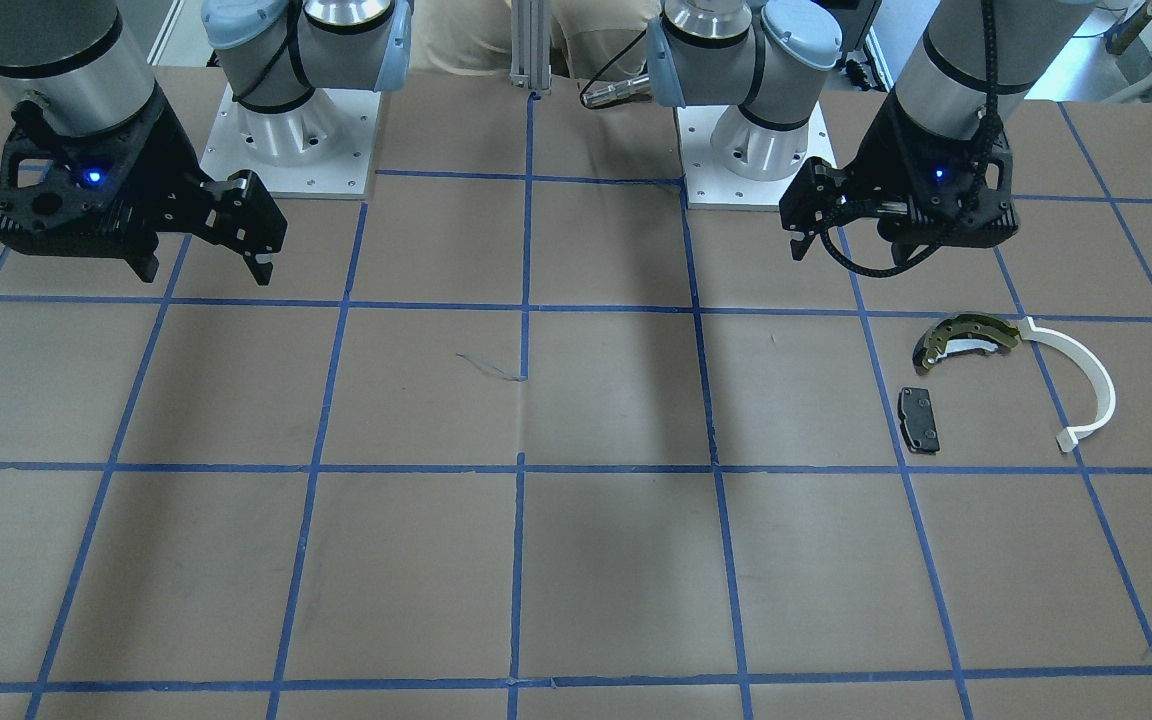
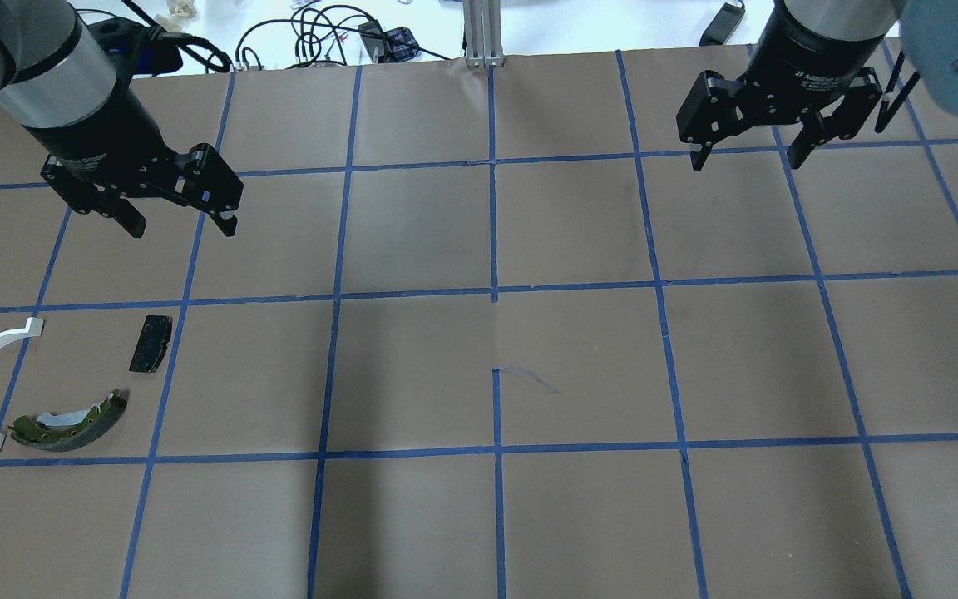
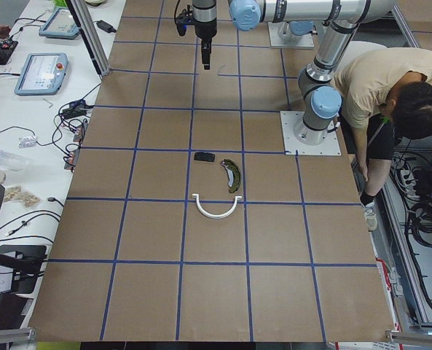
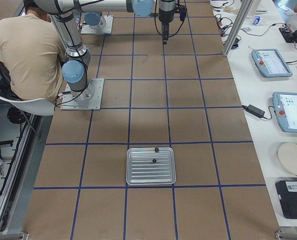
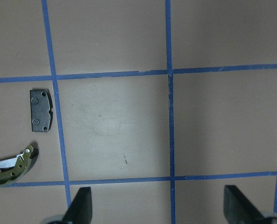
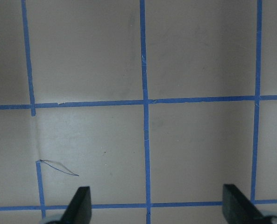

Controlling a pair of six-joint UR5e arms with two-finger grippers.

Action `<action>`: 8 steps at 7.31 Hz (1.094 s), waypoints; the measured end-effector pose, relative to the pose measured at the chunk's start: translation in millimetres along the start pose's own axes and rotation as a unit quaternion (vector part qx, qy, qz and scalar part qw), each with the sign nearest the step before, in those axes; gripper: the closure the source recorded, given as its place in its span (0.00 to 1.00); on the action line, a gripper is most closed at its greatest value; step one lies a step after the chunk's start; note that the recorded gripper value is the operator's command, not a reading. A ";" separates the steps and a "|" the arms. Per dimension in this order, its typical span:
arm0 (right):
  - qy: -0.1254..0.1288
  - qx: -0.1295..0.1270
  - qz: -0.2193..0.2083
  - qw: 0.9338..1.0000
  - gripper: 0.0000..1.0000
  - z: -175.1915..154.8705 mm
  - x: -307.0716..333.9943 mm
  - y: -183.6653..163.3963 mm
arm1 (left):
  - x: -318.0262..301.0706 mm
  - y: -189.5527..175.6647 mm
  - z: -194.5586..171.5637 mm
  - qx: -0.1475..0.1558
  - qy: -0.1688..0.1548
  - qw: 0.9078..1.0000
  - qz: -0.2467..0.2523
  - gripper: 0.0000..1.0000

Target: Place bearing gear from tray to pile

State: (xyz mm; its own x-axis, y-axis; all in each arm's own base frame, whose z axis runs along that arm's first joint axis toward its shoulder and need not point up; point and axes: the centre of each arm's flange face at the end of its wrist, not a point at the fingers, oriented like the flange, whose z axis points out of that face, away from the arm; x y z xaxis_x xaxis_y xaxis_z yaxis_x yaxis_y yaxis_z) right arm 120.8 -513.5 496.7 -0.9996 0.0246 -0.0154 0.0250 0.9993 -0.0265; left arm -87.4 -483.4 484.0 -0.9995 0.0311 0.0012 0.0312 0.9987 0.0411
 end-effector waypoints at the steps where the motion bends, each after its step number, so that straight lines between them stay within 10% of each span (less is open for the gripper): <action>1: -0.001 0.001 0.000 1.000 0.00 -0.6 -0.2 -0.3 | 1.1 0.0 0.2 0.000 0.000 1.000 0.000 0.00; 8: 0.047 -0.034 -0.009 0.998 0.00 12.9 32.1 -1.4 | 2.2 1.2 2.8 -0.004 -0.004 1.000 0.007 0.00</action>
State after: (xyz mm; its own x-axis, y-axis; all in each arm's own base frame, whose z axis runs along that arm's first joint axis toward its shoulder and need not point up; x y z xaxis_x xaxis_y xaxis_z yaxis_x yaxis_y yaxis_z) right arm 88.9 -514.5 483.4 -0.9969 0.0054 0.0786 0.0088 0.9991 0.0426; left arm -89.6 -482.0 481.3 -0.9989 0.0460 -0.0056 0.0457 0.9978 0.0490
